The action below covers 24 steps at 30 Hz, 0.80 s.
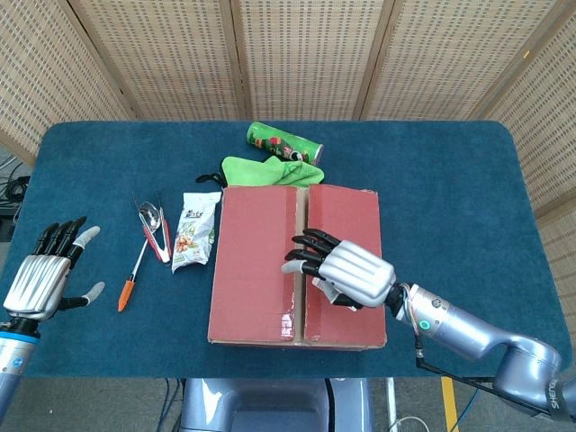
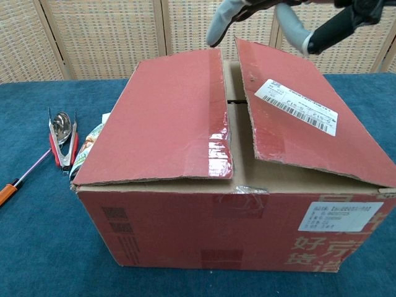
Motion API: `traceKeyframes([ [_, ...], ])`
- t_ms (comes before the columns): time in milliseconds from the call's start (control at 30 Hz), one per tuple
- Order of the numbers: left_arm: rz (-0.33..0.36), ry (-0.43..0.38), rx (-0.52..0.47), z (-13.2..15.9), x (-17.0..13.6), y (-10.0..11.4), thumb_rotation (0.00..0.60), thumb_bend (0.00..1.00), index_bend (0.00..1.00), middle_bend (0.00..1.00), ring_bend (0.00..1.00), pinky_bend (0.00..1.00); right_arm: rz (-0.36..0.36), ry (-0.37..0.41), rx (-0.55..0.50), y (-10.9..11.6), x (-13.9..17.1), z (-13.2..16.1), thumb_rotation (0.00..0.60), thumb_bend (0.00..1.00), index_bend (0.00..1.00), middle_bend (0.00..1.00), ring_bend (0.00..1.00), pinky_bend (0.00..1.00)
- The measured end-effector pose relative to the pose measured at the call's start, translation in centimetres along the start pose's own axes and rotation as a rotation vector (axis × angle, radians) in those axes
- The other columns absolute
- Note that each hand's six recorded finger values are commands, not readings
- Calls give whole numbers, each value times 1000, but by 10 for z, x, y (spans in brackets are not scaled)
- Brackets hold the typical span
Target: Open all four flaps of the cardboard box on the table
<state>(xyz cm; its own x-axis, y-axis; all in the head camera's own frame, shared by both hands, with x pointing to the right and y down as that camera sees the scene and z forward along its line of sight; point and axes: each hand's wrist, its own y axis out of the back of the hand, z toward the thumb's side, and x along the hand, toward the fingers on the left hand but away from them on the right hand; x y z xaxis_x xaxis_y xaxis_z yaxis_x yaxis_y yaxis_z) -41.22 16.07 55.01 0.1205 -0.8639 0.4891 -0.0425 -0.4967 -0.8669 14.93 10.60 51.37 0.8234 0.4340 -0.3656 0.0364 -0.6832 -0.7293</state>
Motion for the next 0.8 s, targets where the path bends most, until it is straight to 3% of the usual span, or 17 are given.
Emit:
traceKeyframes([
  [467, -10, 6, -12, -2, 1, -3, 493, 299, 109, 0, 0, 0, 66, -36, 21, -24, -11, -11, 600, 1000, 222, 197, 0, 0],
  [800, -12, 11, -16, -3, 1, -3, 492, 299, 109, 0, 0, 0, 75, -68, 30, -28, -9, -23, 600, 1000, 285, 288, 0, 0],
])
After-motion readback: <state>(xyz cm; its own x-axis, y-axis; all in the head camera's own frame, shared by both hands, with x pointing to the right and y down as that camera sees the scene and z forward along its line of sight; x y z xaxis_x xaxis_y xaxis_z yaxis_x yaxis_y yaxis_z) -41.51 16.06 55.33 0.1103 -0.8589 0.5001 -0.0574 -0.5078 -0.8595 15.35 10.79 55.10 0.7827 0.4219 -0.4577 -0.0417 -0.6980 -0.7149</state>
